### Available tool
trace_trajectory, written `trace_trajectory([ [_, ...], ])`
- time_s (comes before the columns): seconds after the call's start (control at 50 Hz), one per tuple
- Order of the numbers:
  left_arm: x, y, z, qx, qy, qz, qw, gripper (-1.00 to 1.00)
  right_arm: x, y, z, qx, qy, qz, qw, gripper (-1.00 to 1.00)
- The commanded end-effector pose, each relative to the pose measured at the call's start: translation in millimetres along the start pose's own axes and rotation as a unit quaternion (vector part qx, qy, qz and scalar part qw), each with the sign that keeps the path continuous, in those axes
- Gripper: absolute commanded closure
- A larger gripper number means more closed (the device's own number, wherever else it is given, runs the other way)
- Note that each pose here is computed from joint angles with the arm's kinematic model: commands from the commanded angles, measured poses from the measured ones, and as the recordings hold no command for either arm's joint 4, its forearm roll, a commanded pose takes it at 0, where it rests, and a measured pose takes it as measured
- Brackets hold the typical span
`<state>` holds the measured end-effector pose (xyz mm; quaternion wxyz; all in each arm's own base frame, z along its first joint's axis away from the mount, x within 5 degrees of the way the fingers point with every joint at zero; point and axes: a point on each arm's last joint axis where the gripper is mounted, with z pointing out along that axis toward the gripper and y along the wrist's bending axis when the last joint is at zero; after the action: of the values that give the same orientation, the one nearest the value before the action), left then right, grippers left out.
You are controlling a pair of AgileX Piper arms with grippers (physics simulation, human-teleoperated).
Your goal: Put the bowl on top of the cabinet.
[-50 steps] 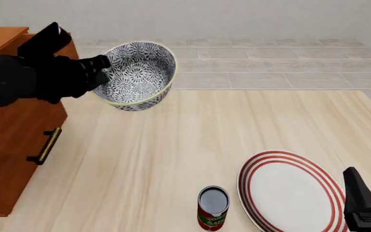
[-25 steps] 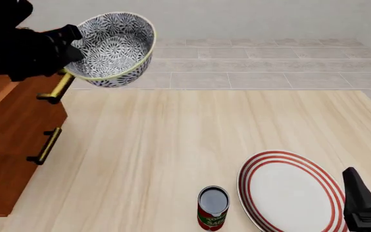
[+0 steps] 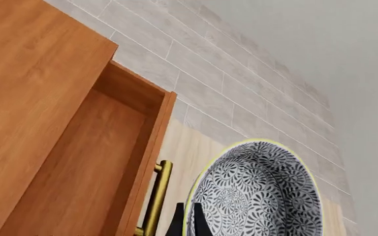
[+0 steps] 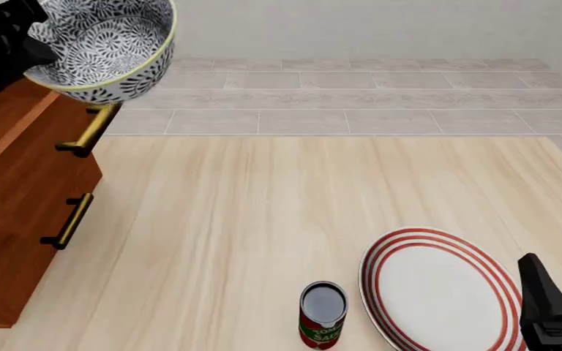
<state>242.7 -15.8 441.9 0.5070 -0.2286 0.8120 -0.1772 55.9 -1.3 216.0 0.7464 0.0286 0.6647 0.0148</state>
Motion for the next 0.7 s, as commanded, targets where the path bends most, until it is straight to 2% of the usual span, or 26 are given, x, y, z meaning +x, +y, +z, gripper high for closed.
trace_trajectory([
  [0.02, -16.8, 6.4, -20, -0.013, -0.031, -0.014, 0.9994, 1.0, 0, 0, 0, -0.001, 0.0, -0.001, 1.0, -1.0],
  [0.04, -16.9, 10.0, -21, -0.019, -0.033, -0.026, 0.999, 1.0, 0, 0, 0, -0.001, 0.0, -0.001, 1.0, -1.0],
  [0.36, -31.5, 19.2, -37, -0.041, -0.061, -0.046, 0.9962, 1.0, -1, 0, 0, -0.002, 0.0, -0.003, 1.0, -1.0],
  [0.5, -37.1, 36.9, -43, -0.072, -0.086, -0.083, 0.9903, 1.0, 0, 0, 0, -0.002, 0.0, -0.004, 1.0, -1.0],
  [0.52, -40.5, 47.0, -45, -0.092, -0.096, -0.096, 0.9865, 1.0, 0, 0, 0, -0.003, 0.0, -0.005, 1.0, -1.0],
  [0.7, -47.3, 54.0, -51, -0.111, -0.109, -0.106, 0.9821, 1.0, -1, 0, 0, -0.004, -0.001, -0.009, 1.0, -1.0],
])
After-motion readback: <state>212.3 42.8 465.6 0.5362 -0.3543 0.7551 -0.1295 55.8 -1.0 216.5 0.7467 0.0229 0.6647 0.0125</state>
